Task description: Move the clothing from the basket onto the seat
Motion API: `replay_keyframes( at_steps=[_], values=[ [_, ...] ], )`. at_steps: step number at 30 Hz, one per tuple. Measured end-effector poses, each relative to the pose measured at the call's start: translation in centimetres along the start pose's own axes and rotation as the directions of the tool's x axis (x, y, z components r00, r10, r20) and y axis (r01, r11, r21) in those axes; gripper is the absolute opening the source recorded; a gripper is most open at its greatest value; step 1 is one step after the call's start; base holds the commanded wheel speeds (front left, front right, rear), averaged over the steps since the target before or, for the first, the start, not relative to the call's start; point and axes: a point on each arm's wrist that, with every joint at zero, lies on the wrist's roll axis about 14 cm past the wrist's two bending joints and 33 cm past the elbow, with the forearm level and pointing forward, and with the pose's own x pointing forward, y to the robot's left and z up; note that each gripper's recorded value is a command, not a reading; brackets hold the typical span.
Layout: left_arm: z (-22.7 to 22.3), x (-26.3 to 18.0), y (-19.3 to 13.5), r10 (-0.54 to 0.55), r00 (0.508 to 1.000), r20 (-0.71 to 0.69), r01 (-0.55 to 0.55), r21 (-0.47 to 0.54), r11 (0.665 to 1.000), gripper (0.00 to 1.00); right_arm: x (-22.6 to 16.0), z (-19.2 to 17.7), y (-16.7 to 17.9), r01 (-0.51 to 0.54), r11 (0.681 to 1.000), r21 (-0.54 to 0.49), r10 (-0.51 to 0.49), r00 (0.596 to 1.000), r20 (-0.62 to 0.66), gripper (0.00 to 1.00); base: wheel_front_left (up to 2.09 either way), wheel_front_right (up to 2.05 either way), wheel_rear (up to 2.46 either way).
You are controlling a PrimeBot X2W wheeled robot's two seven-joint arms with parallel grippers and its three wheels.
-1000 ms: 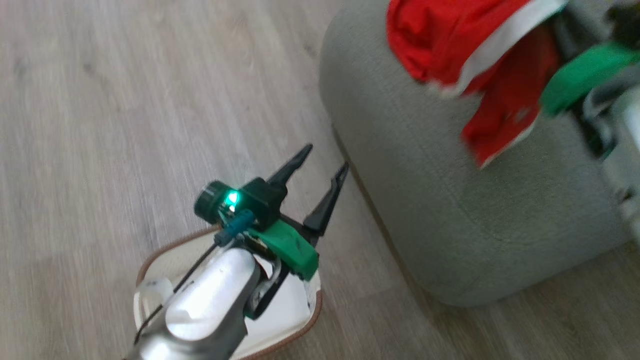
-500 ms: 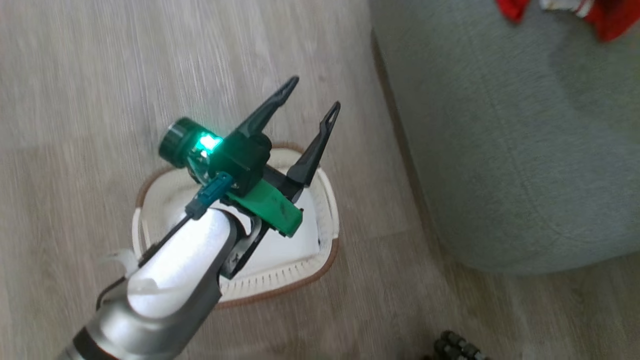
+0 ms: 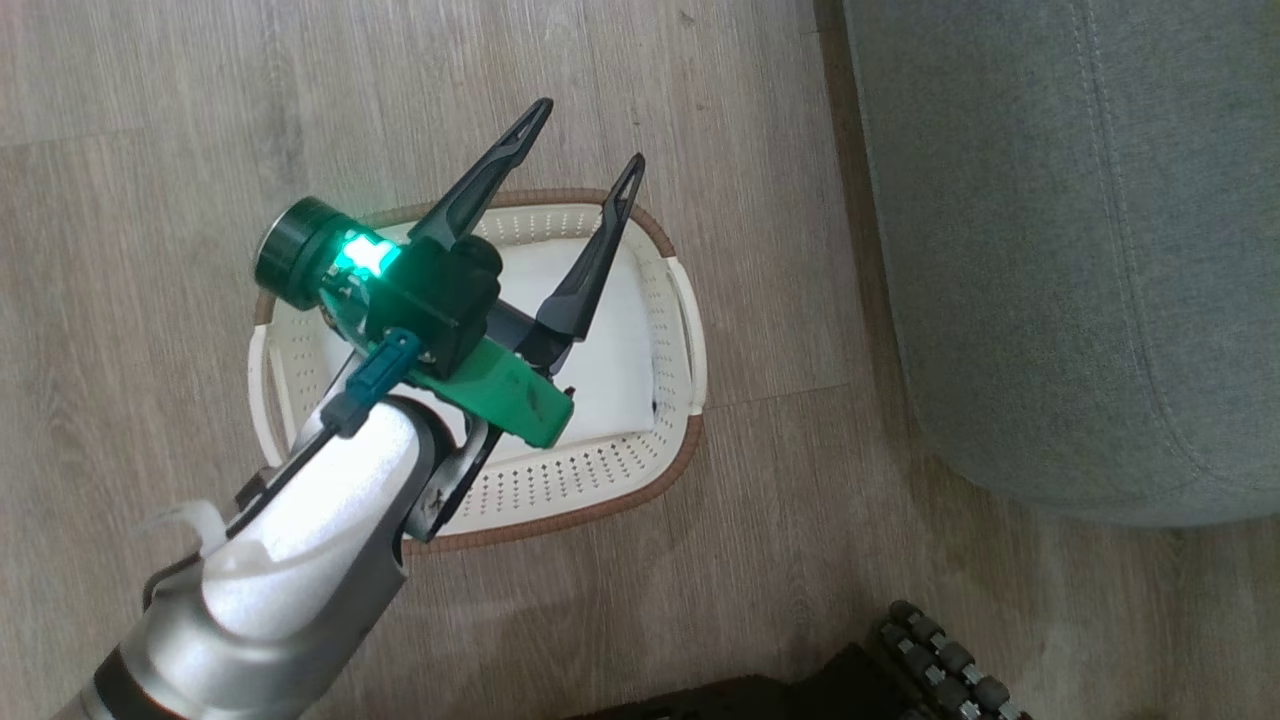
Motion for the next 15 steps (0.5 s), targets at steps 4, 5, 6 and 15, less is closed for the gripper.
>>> replay_keyframes(
  at_steps=[4,5,6,15],
  values=[
    [-0.3,0.0,0.1,0.001,1.0,-0.004,-0.001,-0.003,1.0,1.0,-1.4,-4.3,1.3,-0.01,1.0,0.021,0.012,0.996,-0.089,1.0,0.0,0.0,0.0],
    [-0.2,0.1,0.1,0.0,1.0,-0.003,0.0,-0.003,1.0,1.0,-1.7,-4.8,1.5,-0.011,1.0,0.025,0.013,0.995,-0.099,1.0,0.0,0.0,0.0],
    [-0.2,0.1,0.1,0.003,1.0,-0.002,-0.003,-0.002,1.0,1.0,-1.9,-5.2,1.8,-0.015,1.0,0.024,0.018,0.994,-0.108,1.0,0.0,0.0,0.0],
    [0.4,0.3,-0.2,0.0,1.0,0.013,0.0,0.009,1.0,1.0,-4.5,-8.0,3.6,-0.063,0.998,0.018,0.066,0.983,-0.169,1.0,0.0,0.0,0.0]
  ],
)
